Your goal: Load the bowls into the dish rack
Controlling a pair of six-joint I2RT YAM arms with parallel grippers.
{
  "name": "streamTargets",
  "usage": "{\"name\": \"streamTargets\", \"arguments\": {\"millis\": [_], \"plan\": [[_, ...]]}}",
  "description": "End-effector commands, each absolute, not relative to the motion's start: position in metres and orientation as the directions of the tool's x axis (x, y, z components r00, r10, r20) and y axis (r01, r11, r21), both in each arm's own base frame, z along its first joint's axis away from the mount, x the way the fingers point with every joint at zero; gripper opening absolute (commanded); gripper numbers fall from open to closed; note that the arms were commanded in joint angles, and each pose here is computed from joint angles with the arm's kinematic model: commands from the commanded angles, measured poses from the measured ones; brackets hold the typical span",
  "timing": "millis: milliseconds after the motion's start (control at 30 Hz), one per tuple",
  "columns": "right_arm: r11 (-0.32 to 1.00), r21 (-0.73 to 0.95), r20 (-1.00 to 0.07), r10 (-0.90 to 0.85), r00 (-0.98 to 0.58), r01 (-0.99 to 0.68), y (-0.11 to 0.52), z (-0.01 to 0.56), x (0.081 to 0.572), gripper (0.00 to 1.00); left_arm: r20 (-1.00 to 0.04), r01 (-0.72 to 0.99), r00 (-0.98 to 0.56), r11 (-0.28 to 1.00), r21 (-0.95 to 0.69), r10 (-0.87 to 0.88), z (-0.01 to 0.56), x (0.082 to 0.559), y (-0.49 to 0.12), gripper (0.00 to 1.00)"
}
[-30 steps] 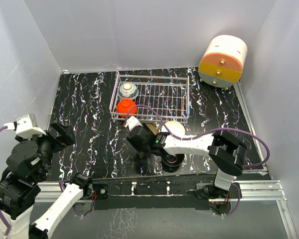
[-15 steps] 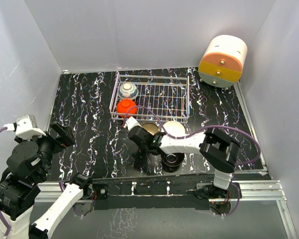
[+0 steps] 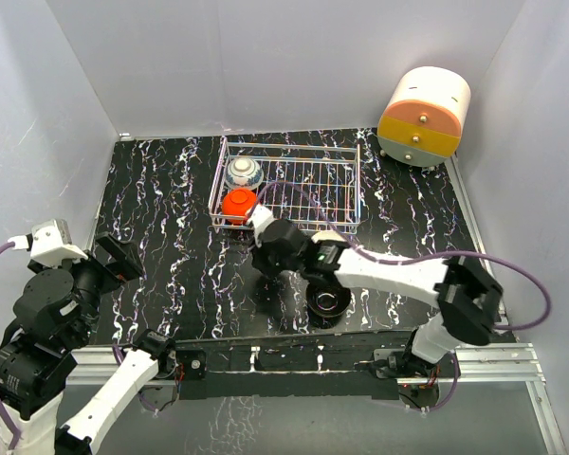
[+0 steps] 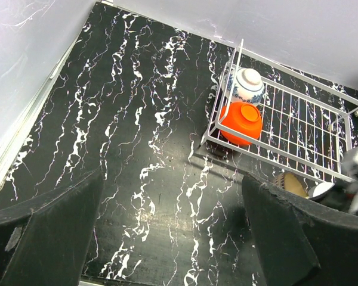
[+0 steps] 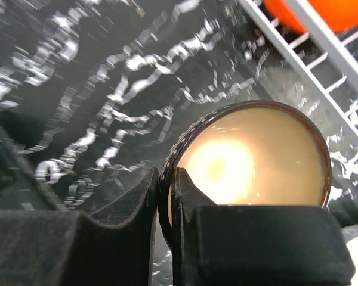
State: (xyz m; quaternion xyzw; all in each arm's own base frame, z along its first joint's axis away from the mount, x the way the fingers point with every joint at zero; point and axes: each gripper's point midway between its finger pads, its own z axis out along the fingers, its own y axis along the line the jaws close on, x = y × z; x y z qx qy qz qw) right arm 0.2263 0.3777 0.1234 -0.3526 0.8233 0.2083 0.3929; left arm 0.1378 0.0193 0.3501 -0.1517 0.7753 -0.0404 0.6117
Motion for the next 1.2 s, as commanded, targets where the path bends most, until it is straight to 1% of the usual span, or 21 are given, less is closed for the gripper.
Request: {"name": "streamTargets", "arguments": {"millis": [0,167,300,400,500,533,633,700,867,1100,1167], "plan": [[0.492,0.33,-0.911,-0.058,-0.409,-0.805,0.395,0.251,0.236,0.08,-0.939,-0.195,-0.182,0.947,-0.256,-0.292,0.356,0.133,0.024,0.97],[0.307,0.478,-0.877,0.124,-0.463,-0.823,0.375,0.315,0.256,0.08,-0.94,-0.191,-0.176,0.947,-0.259,-0.292,0.359,0.132,0.024,0.97],[0.251,0.558,-0.828,0.233,-0.511,-0.791,0.359,0.337,0.299,0.08,-0.941,-0.189,-0.169,0.947,-0.261,-0.294,0.361,0.131,0.025,0.97],[0.19,0.631,-0.767,0.304,-0.566,-0.753,0.354,0.338,0.333,0.08,-0.941,-0.187,-0.16,0.946,-0.267,-0.297,0.366,0.128,0.026,0.97],[0.098,0.695,-0.694,0.351,-0.629,-0.712,0.352,0.336,0.363,0.08,-0.943,-0.191,-0.143,0.943,-0.273,-0.301,0.372,0.123,0.03,0.97],[0.088,0.734,-0.655,0.354,-0.668,-0.673,0.355,0.316,0.381,0.08,-0.943,-0.192,-0.14,0.943,-0.272,-0.301,0.374,0.122,0.031,0.97],[0.013,0.794,-0.563,0.393,-0.727,-0.608,0.351,0.301,0.408,0.08,-0.944,-0.193,-0.13,0.942,-0.276,-0.303,0.378,0.119,0.033,0.97],[-0.03,0.806,-0.525,0.425,-0.738,-0.591,0.348,0.297,0.421,0.08,-0.945,-0.195,-0.127,0.941,-0.276,-0.303,0.38,0.117,0.035,0.97],[0.001,0.851,-0.465,0.465,-0.753,-0.525,0.349,0.273,0.448,0.08,-0.946,-0.201,-0.121,0.941,-0.274,-0.301,0.381,0.115,0.037,0.97],[-0.008,0.91,-0.356,0.497,-0.792,-0.414,0.345,0.241,0.46,0.09,-0.945,-0.202,-0.119,0.94,-0.276,-0.303,0.379,0.114,0.038,0.97],[0.007,0.926,-0.329,0.507,-0.797,-0.378,0.342,0.23,0.464,0.1,-0.945,-0.202,-0.121,0.94,-0.276,-0.303,0.379,0.114,0.038,0.97]]}}
